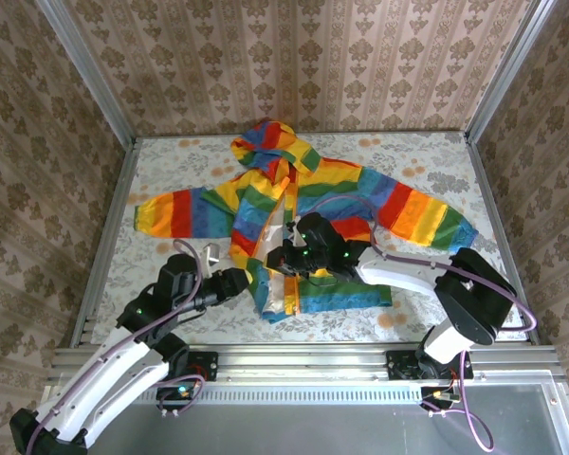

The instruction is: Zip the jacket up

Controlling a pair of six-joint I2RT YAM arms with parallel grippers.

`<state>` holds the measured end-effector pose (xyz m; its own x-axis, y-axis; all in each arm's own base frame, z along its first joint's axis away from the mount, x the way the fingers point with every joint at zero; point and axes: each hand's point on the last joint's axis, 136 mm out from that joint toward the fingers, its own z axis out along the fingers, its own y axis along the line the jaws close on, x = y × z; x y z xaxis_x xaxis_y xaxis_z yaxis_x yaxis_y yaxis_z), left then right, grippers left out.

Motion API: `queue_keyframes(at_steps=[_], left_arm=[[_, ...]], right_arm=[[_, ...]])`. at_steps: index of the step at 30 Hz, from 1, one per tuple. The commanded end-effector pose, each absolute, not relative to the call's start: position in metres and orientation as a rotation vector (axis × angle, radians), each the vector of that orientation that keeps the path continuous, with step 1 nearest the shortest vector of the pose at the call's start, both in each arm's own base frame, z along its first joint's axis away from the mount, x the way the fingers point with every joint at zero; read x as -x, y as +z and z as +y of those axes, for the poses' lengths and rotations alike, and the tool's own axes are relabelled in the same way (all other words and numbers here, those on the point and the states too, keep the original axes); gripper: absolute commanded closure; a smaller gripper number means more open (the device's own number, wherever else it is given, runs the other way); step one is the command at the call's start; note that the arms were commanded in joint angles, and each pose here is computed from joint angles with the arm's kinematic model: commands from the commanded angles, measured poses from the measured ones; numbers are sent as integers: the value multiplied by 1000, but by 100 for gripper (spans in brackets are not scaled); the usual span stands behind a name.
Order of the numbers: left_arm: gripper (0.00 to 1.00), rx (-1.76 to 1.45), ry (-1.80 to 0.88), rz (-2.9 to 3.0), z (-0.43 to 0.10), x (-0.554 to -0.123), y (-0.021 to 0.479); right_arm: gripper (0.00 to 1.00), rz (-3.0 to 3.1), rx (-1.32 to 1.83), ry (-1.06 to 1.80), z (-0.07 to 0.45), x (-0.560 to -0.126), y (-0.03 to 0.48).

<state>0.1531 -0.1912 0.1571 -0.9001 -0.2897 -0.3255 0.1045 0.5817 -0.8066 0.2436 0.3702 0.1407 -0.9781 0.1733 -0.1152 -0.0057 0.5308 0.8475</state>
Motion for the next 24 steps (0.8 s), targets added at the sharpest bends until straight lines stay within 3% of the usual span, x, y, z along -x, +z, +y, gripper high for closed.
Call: queue_keyframes(at_steps=[1, 7, 15, 24], left_arm=[[64, 106, -1334, 2322, -201, -159, 181], [67, 46, -1411, 2327, -223, -167, 190], [80, 11, -1466, 2256, -240, -174, 213], [69, 25, -1503, 2263, -251, -175, 199]], right_arm=[[100, 2547, -83, 1365, 359, -251, 157], [100, 2550, -36, 1402, 349, -253, 173], [100, 2619, 35, 1407, 347, -247, 180], [100, 2614, -15, 1527, 358, -247, 183]])
